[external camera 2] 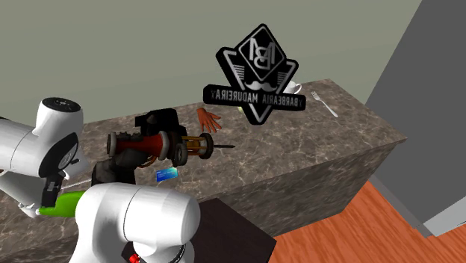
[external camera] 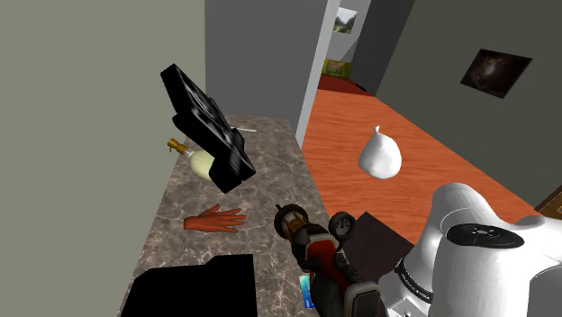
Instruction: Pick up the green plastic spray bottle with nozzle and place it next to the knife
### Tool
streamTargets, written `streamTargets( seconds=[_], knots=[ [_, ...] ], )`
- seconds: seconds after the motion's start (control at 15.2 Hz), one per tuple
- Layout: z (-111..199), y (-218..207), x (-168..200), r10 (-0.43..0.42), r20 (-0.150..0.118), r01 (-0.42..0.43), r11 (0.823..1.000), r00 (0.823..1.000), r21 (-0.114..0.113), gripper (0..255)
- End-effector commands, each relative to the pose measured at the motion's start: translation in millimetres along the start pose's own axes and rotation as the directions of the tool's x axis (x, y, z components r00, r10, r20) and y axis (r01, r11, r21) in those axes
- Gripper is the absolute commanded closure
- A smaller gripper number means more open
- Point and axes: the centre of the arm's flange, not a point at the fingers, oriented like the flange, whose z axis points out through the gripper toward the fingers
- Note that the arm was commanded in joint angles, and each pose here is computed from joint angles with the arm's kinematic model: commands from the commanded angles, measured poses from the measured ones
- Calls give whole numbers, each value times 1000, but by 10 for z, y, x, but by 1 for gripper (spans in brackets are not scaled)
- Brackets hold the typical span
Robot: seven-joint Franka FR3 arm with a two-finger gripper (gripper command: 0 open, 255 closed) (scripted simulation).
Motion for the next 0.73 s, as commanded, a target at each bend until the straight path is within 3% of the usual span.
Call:
streamTargets(
  seconds=[0.0, 0.13, 0.66],
  knots=[
    [-196, 9, -8, 0, -2, 0, 1000, 1000, -1, 0],
    [-432, 9, -9, 0, -2, 0, 1000, 1000, -1, 0],
    [-432, 9, -9, 0, -2, 0, 1000, 1000, -1, 0]
  ],
)
